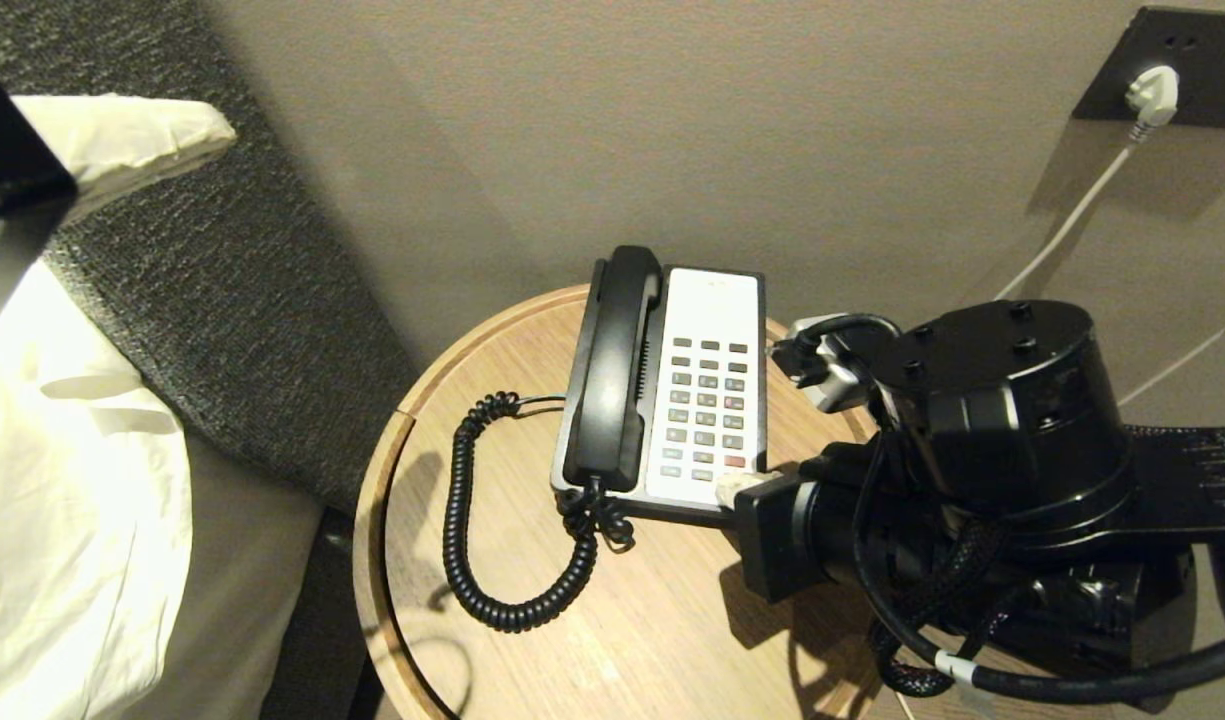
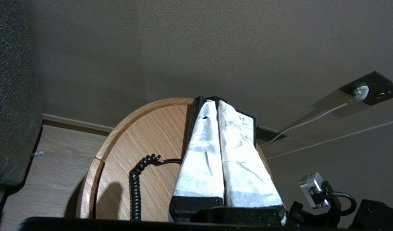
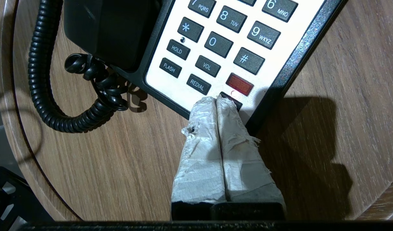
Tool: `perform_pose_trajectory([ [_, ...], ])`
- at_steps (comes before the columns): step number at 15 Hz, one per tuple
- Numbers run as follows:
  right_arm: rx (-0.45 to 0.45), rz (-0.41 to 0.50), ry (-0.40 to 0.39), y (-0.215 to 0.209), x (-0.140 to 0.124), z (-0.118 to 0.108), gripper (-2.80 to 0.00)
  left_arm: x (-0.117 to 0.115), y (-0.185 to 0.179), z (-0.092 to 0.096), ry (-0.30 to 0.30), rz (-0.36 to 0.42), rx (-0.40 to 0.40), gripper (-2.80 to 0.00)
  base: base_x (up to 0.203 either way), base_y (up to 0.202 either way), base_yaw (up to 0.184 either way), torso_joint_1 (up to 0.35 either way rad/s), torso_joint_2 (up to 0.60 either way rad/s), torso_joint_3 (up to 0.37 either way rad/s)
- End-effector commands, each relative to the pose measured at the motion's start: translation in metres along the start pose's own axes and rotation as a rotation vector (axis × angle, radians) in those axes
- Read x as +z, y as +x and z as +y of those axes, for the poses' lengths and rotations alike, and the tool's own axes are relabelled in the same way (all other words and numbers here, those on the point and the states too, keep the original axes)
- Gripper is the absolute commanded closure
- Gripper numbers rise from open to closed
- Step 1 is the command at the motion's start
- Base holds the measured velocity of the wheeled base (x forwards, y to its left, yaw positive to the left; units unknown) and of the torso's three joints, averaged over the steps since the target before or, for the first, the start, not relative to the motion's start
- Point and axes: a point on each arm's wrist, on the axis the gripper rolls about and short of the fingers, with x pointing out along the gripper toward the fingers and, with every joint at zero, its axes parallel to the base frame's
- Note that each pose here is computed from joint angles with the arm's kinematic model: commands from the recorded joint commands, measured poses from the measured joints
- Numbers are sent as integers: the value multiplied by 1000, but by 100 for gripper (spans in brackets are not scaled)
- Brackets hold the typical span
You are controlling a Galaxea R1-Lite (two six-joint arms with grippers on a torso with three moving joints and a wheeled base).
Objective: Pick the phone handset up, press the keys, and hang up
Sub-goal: End the call using the dial pad
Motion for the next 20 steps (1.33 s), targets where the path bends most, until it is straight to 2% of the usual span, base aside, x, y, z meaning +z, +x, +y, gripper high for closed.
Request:
perform_pose_trajectory([
  [1, -1, -3, 3, 0, 1, 1, 0, 1, -1, 1, -6, -5, 2, 0, 0, 0, 0, 0, 0, 0],
  [6, 8, -32, 18, -9, 7, -1, 0, 0, 0, 0, -4, -3, 3, 0, 0, 0, 0, 0, 0, 0],
  [8, -28, -43, 21, -7, 7, -2, 0, 0, 0, 0, -2, -1, 4, 0, 0, 0, 0, 0, 0, 0],
  [20, -24, -29, 19, -6, 4, -2, 0, -1, -3, 3, -3, 0, 5, 0, 0, 0, 0, 0, 0, 0],
])
